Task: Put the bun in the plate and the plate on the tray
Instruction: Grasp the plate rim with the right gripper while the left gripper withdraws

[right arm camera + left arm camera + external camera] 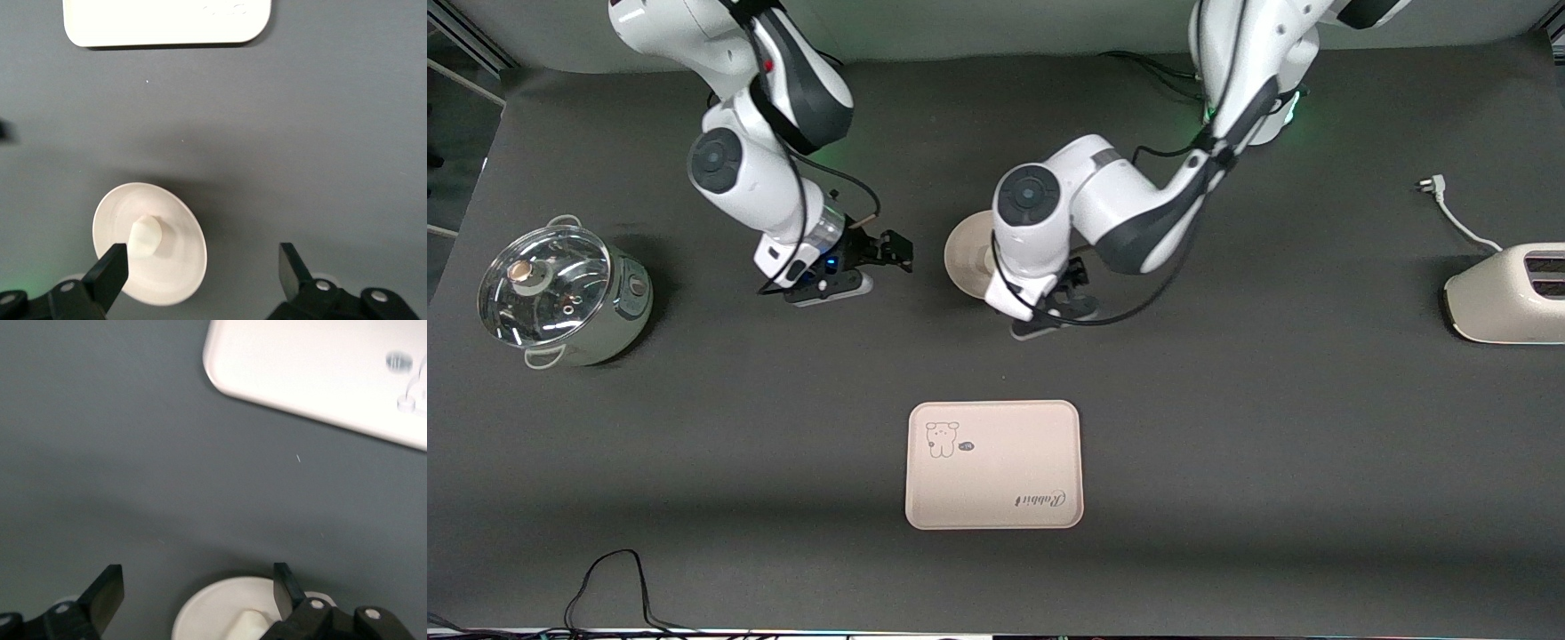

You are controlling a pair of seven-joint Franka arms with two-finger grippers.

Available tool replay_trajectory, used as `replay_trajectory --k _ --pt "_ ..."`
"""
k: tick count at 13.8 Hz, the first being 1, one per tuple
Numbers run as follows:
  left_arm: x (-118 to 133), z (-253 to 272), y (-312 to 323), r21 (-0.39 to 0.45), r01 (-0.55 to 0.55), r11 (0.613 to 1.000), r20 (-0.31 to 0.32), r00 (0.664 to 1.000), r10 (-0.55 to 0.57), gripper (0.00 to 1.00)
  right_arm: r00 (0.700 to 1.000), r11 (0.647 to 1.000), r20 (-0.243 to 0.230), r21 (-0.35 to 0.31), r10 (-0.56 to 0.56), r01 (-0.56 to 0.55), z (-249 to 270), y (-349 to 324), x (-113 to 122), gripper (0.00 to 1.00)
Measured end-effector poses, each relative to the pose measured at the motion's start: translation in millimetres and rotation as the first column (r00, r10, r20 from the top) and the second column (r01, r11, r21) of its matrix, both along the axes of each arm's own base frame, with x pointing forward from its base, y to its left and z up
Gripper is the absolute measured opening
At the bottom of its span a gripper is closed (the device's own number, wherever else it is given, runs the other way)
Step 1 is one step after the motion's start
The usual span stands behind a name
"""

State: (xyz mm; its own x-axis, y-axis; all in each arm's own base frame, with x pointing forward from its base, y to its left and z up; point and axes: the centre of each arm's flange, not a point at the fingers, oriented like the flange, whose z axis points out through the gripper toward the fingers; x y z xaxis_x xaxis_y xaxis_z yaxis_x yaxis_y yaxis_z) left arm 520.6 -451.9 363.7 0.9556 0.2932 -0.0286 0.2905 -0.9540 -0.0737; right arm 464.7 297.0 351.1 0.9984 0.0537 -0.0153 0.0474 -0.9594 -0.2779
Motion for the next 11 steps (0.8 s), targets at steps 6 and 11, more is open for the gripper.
replay_trajectory --k 6,11 --pt "99.7 88.0 167.4 0.042 0.095 0.995 -0.010 0.995 -0.095 1.00 0.997 0.999 0.065 -0.011 0.038 -0.037 -90.2 68.5 -47.6 1.00" --pt "124.1 141.4 339.5 0.043 0.156 0.987 -0.045 0.987 -0.154 1.00 0.998 0.997 0.028 -0.059 0.054 -0.052 -137.9 62.7 -69.9 1.00"
